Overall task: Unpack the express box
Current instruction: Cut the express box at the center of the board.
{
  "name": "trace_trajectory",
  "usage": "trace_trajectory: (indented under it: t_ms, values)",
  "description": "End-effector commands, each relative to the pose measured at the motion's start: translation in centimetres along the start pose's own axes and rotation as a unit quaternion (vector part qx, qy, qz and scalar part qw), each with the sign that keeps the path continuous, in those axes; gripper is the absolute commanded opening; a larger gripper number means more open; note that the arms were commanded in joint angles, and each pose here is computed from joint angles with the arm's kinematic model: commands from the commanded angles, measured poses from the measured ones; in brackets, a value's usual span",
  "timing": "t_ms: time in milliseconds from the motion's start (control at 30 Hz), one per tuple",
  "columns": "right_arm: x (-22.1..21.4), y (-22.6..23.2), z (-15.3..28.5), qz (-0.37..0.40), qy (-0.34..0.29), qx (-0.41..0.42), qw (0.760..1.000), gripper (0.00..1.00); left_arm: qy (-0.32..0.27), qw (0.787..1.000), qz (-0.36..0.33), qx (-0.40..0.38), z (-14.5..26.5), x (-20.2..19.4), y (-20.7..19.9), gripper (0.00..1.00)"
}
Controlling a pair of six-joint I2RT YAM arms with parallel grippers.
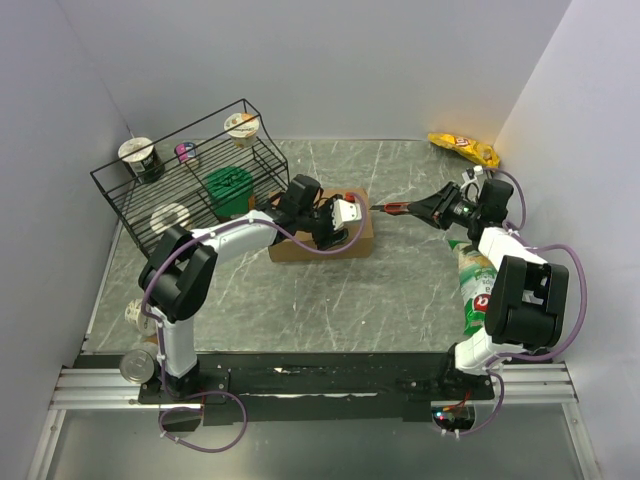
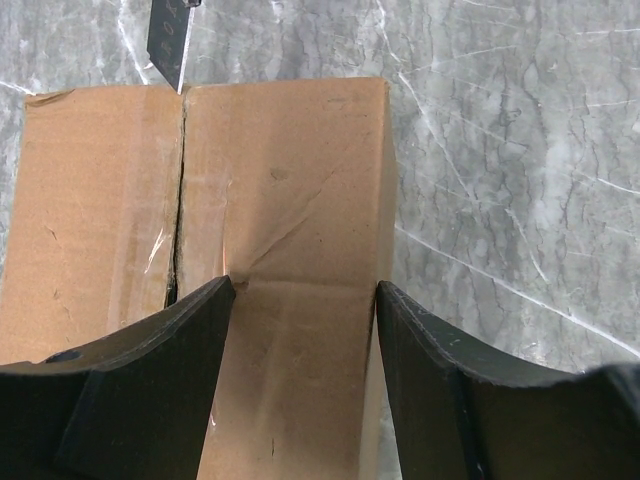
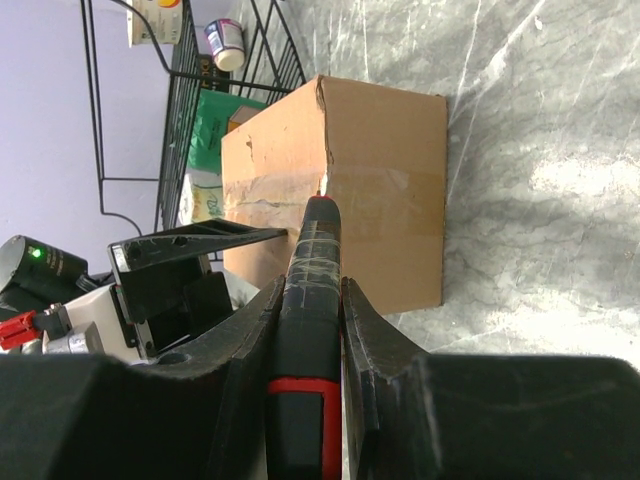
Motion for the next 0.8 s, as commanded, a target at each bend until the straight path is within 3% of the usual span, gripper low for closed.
trace_trajectory:
  t_ms: [0, 767]
  values:
    - [0.54, 1.51, 0.54, 0.043, -0.018, 0.022, 0.999, 0.00, -0.005, 1.000, 0.002, -0.003, -0.30, 0.72, 0.21, 0.65]
    - [0.78, 0.78, 1.05, 0.030, -0.026, 0.026, 0.999, 0.00, -0.004, 1.000, 0.010, -0.008, -0.69, 0.69, 0.21, 0.63]
Point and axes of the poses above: each gripper's point midway between its finger pads, its own z axis back along the fingers, its own y axis along the line the jaws close on, x = y × z, the point moved 5 cm from there along z, back along the fingers, and after that the axes turned 2 degrees about -z, right-handed, at the moved point
